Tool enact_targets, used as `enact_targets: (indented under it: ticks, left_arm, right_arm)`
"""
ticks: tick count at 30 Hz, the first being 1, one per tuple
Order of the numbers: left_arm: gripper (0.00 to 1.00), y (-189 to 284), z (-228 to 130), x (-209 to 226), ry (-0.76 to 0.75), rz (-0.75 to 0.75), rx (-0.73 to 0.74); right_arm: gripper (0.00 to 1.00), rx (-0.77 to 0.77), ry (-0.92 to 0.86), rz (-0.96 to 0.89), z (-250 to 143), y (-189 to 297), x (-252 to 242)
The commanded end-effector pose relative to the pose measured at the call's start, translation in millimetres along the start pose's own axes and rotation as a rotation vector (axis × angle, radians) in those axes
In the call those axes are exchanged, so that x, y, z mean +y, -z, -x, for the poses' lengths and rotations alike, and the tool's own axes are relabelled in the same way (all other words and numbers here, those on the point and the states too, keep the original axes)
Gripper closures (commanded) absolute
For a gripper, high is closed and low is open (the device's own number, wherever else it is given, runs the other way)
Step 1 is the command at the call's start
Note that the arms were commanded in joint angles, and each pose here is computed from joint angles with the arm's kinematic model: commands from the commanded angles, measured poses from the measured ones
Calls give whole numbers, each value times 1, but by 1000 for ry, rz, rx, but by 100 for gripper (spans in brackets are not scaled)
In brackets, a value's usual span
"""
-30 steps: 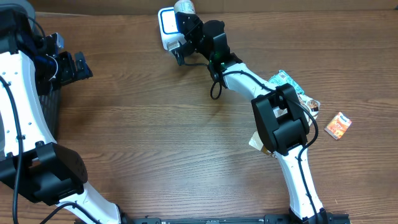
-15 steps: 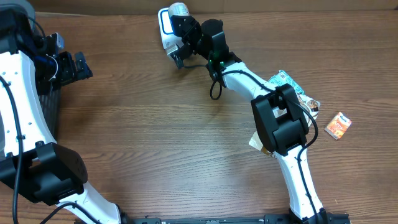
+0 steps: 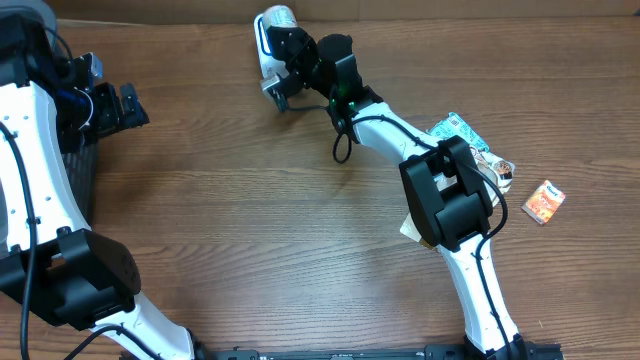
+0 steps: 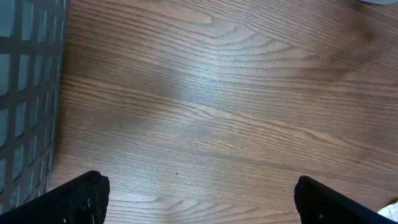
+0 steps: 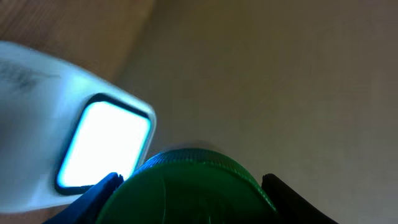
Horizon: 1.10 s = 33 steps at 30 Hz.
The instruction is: Scan the item barcode
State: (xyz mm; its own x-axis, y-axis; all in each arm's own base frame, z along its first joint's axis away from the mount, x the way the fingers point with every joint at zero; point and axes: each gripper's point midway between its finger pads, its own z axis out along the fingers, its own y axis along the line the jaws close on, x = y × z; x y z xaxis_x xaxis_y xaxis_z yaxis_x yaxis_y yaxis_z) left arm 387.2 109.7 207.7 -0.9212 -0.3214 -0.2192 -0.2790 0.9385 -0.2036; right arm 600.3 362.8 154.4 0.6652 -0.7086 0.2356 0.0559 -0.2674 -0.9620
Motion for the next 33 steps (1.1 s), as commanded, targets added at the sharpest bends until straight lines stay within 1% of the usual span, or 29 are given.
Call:
enact_targets:
  ticks: [1, 3, 8, 11, 13, 15, 18, 20, 24, 28, 31, 33]
  left_arm:
    - [1, 2, 1, -3, -1, -12, -7]
    - [0, 1, 1, -3, -1, -13, -6]
    - [1, 1, 1, -3, -1, -13, -6]
    - [0, 1, 1, -3, -1, -13, -6]
    - [1, 1, 1, -3, -1, -13, -6]
    - [0, 2, 1, -3, -1, -13, -7]
    - [0, 2, 1, -3, -1, -13, -7]
    - [1, 2, 1, -3, -1, -12, -7]
    - [1, 2, 1, -3, -1, -12, -7]
    - [0, 2, 1, -3, -1, -12, -7]
    - [1, 1, 1, -3, -1, -13, -6]
    - [0, 2, 1, -3, -1, -13, -7]
  right_arm:
    - [52, -11, -219, -155, -2, 2, -56]
    - [52, -18, -334, -200, -4, 6, -73]
    - [52, -81, -688, -319, -3, 19, -122]
    - [52, -91, -885, -374, -6, 27, -146]
    - [52, -103, -971, -394, -9, 32, -158]
    - [52, -113, -1011, -400, -10, 35, -166]
    - [53, -90, -1009, -408, -15, 39, -172]
    - [53, -68, -966, -390, -15, 37, -167]
    - [53, -7, -802, -196, -4, 24, -123]
    - [53, -1, -695, -77, 5, 18, -92]
    - [53, 12, -628, -83, -2, 14, -80]
    - [53, 24, -605, -121, -11, 11, -75]
